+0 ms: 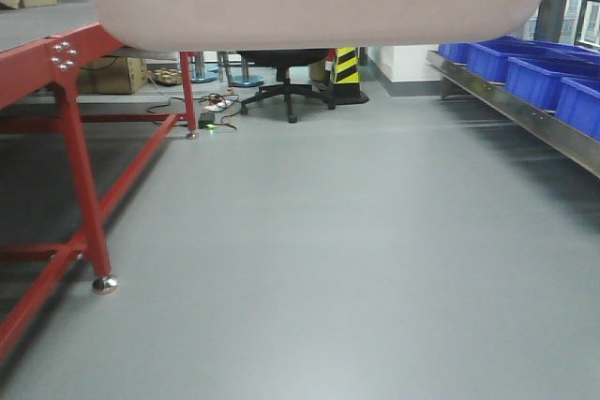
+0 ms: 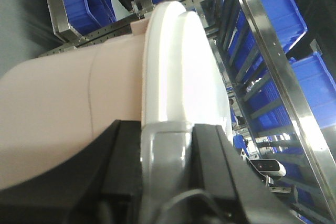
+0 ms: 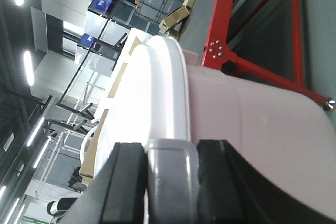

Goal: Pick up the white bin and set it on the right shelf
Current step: 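Hold the bin raised with both grippers while the base drives to the rack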

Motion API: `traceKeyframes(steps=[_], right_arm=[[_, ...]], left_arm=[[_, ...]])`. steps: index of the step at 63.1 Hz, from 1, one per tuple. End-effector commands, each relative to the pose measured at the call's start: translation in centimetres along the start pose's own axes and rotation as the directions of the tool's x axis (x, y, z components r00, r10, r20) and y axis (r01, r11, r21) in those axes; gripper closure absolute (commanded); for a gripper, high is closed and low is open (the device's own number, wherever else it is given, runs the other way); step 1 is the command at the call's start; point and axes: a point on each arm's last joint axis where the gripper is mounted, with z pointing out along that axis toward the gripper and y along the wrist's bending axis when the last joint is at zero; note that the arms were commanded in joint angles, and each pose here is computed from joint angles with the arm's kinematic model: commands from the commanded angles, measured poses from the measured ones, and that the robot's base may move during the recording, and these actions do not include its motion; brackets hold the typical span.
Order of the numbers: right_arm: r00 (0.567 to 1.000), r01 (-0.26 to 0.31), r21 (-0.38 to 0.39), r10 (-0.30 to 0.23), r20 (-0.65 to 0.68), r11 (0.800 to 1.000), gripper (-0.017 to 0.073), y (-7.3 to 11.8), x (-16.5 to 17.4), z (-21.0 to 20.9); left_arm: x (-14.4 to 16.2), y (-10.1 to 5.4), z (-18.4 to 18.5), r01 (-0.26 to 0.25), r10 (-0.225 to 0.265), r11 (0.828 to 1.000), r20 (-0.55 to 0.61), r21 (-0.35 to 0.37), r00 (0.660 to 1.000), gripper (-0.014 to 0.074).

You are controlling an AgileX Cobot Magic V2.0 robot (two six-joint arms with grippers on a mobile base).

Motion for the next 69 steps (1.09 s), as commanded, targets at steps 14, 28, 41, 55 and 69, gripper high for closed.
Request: traceKeyframes(steps=[14, 28, 41, 55, 69], right_arm=[[0.999, -0.013, -0.177, 0.005, -0.044, 0.984, 0.0492, 3.2, 0.39, -0.36], [0.999, -0.013, -0.176, 0.005, -0.043, 0.984, 0.0492, 3.19, 0.38, -0.36], [0.999, -0.013, -0.176, 0.005, -0.043, 0.984, 0.0492, 3.19, 0.38, -0.36], [0.999, -0.013, -0.175, 0.006, -0.042, 0.985, 0.0492, 3.18, 0.37, -0.36], [0.999, -0.013, -0.174, 0.006, -0.041, 0.985, 0.0492, 3.17, 0.36, -0.36]], left_arm=[[2.13, -5.23, -0.53, 0.01, 0.055, 0.944, -0.188, 0.328, 0.981, 0.072], [2.13, -5.23, -0.53, 0.01, 0.055, 0.944, -0.188, 0.328, 0.981, 0.072], [2.13, -5.23, -0.53, 0.01, 0.055, 0.944, -0.188, 0.328, 0.981, 0.072], [2.13, -5.23, -0.53, 0.01, 0.055, 0.944, -0.188, 0.328, 0.981, 0.072], [2.12, -5.23, -0.53, 0.01, 0.055, 0.945, -0.188, 0.328, 0.981, 0.072]])
